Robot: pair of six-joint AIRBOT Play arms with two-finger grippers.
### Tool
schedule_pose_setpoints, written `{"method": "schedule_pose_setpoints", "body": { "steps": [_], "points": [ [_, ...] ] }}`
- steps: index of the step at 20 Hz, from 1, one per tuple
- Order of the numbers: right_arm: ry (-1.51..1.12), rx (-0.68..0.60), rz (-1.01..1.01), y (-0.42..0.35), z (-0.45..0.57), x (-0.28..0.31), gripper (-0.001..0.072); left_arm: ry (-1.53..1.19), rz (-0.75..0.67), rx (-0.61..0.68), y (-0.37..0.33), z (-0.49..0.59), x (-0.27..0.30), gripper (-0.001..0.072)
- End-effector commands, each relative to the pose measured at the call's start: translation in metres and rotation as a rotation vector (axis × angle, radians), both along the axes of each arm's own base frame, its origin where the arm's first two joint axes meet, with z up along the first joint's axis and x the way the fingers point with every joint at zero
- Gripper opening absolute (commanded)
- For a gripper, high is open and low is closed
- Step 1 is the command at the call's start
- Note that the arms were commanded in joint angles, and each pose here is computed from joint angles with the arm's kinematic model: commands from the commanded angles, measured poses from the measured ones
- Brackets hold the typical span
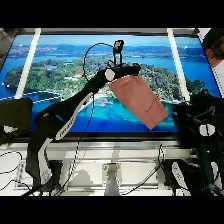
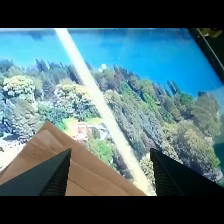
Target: Fold the clothes and pants, and hang the long-sleeved shirts on hangers.
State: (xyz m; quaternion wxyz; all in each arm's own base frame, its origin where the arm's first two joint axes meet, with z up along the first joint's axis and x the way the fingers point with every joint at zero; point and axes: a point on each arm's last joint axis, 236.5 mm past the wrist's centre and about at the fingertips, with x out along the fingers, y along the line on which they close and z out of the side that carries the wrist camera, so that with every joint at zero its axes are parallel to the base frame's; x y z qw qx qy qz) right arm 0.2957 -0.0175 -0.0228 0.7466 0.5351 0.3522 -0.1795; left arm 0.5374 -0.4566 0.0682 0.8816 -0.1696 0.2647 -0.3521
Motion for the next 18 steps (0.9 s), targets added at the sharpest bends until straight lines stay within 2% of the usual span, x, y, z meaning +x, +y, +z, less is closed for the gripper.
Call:
{"method": "schedule_pose_setpoints", "body": {
  "steps": [1, 5, 9, 11, 13, 18],
  "points": [
    [0.168, -0.025, 0.140, 0.010, -0.025, -0.037, 0.0546, 0.015, -0.023, 0.020, 0.015, 0.013, 0.001, 0.0562],
    [0.345, 0.127, 0.415, 0.048, -0.049, -0.086, 0.0552, 0.038, -0.123, 0.081, 0.059, 0.064, -0.020, 0.0563],
    [0.248, 0.320, 0.547, 0.085, -0.052, -0.066, 0.0555, -0.027, -0.210, 0.137, 0.089, 0.118, -0.049, 0.0562],
    [0.228, 0.329, 0.528, 0.081, -0.061, -0.051, 0.0555, -0.064, -0.210, 0.128, 0.095, 0.143, -0.057, 0.0562],
    [0.225, 0.286, 0.482, 0.068, -0.069, -0.039, 0.0555, -0.124, -0.223, 0.140, 0.098, 0.160, -0.063, 0.0562],
    [0.308, 0.256, 0.402, 0.052, -0.084, -0.046, 0.0555, -0.138, -0.224, 0.137, 0.099, 0.169, -0.066, 0.0562]
  ]
}}
